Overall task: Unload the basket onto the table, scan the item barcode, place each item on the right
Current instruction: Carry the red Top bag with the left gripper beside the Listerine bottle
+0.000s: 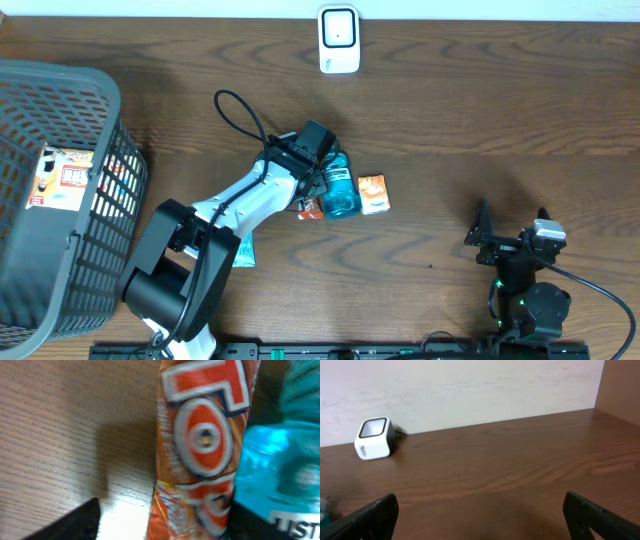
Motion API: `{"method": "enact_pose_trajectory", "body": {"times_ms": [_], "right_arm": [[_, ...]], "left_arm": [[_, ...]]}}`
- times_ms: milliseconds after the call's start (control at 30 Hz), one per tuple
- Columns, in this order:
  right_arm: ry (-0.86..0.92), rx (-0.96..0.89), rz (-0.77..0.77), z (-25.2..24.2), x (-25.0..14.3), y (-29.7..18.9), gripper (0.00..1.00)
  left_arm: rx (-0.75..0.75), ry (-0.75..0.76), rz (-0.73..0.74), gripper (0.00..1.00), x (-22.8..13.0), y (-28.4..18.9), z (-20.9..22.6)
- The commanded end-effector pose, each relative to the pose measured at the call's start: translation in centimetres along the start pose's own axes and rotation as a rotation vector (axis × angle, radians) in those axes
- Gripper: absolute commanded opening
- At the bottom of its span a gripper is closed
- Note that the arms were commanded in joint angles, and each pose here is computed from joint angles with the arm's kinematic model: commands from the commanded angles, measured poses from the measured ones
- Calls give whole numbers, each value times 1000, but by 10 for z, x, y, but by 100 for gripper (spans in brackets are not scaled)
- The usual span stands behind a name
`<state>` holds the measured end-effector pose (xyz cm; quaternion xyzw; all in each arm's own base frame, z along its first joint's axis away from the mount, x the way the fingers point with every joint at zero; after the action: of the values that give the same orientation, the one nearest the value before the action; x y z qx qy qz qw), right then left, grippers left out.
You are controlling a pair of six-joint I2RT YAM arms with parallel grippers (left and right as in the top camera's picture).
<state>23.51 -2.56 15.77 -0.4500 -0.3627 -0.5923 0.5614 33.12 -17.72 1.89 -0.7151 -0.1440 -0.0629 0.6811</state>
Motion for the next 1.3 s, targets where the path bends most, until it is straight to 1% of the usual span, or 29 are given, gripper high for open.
{"method": "enact_pose_trajectory", "body": {"times_ms": [0, 33, 167, 367, 533, 667, 833, 900, 1067, 1267], "right_arm": [[8, -1, 0, 0, -1, 0, 99], [8, -1, 0, 0, -1, 0, 99], [8, -1, 0, 0, -1, 0, 99], [8, -1, 0, 0, -1, 0, 99], [8, -1, 0, 0, -1, 0, 99], [8, -1, 0, 0, -1, 0, 99], [8, -1, 0, 0, -1, 0, 99], [8, -1, 0, 0, -1, 0, 99], [8, -1, 0, 0, -1, 0, 99], [8, -1, 0, 0, -1, 0, 99]], "left_arm": [[26, 4, 0, 88, -1, 1, 5], [27, 4, 2, 91, -2, 1, 5], [27, 10, 6, 96, -5, -1, 4], [3, 23, -20, 98, -3, -14, -4], [-37, 46, -70, 99, 5, -42, -7], [-81, 54, -130, 100, 13, -74, -8], [-150, 86, -226, 100, 21, -120, -11], [-180, 82, -266, 98, 24, -137, -12], [-261, 69, -382, 98, 33, -182, -11], [-383, 119, -620, 98, 55, -249, -16]]}}
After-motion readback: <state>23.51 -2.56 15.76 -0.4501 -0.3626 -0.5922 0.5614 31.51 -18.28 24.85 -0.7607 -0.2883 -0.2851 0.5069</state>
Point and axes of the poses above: each gripper's point midway between its finger pads, its own y axis out along the fingers, its own z axis along the line the jaws close on, x = y × z, the point moved 1 cm from there along -y, back along the fingers, and after that the axes turned 12 degrees about y, right-handed, at the moved point
